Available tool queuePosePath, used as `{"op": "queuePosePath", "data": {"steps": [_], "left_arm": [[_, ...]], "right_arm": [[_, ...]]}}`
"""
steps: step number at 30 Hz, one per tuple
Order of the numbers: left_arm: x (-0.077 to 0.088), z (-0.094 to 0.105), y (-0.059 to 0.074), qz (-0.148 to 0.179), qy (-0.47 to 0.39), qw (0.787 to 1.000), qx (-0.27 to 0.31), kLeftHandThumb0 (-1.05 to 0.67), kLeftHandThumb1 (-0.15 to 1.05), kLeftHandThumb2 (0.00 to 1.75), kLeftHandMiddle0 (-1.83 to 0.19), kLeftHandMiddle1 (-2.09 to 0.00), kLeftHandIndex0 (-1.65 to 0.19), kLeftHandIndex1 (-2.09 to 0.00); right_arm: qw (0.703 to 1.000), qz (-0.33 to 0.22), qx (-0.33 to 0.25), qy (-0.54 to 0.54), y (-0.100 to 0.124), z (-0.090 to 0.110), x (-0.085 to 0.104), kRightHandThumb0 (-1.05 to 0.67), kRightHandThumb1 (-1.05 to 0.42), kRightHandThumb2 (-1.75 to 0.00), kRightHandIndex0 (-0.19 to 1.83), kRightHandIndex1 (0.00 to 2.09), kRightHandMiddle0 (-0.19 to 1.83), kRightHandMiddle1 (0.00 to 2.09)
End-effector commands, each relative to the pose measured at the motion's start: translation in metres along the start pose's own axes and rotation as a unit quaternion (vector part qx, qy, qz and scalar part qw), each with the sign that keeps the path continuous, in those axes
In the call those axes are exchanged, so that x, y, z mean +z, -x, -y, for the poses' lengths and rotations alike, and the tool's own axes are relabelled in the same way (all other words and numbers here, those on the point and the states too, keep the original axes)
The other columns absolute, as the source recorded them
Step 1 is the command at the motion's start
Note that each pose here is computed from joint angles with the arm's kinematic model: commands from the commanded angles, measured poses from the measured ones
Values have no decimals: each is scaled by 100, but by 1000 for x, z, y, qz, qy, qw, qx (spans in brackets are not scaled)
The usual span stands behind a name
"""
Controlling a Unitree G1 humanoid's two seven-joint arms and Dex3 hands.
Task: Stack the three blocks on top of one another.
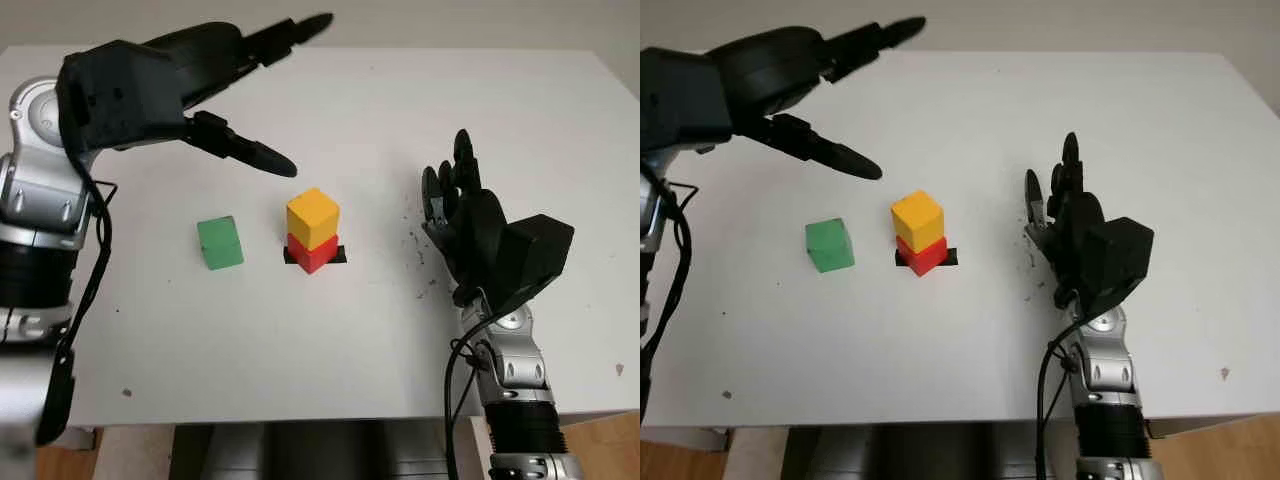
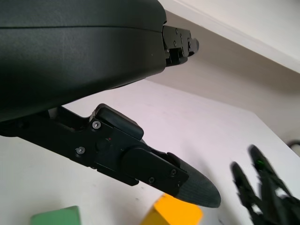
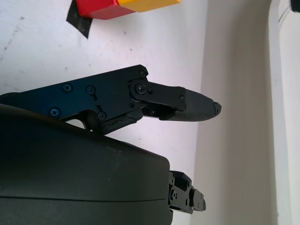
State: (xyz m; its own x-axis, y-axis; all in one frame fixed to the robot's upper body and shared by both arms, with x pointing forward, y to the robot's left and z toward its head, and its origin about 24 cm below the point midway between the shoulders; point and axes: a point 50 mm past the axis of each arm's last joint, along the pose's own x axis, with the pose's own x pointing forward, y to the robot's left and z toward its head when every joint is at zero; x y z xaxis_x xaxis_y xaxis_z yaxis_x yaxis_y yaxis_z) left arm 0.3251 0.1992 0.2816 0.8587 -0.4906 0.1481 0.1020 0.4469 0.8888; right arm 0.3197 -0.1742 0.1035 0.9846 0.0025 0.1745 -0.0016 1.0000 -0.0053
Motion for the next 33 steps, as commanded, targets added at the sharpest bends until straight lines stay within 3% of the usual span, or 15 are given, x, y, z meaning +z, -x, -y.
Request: {"op": "queuePosePath", "data": {"steps": [1, 7, 13, 19, 33], "left_arm": [[-4, 1, 15, -27, -26, 999, 32, -80, 93, 6, 15, -5, -3, -9], [-15, 24, 41, -99, -61, 990, 76, -82, 95, 6, 16, -5, -5, -8], [-21, 47, 53, -155, -107, 981, 37, -89, 103, 7, 19, 0, -3, -6], [-25, 59, 56, -178, -133, 975, 16, -92, 105, 7, 19, -3, -6, -7], [-31, 68, 57, -188, -181, 965, -33, -92, 103, 5, 19, 0, -7, -6]], "right_arm": [[1000, 18, -4, 4, -5, 5, 8, -62, -105, -52, -12, 6, -12, 7], [999, 33, 7, 5, -11, 7, 19, -60, -105, -55, -14, 5, -12, 6], [999, 37, 10, 1, -14, 5, 21, -61, -105, -55, -15, 5, -13, 6], [999, 41, 18, 9, -15, 5, 22, -61, -105, -57, -16, 4, -15, 5], [999, 37, 21, 7, -14, 7, 21, -61, -105, -55, -16, 5, -15, 5]]}}
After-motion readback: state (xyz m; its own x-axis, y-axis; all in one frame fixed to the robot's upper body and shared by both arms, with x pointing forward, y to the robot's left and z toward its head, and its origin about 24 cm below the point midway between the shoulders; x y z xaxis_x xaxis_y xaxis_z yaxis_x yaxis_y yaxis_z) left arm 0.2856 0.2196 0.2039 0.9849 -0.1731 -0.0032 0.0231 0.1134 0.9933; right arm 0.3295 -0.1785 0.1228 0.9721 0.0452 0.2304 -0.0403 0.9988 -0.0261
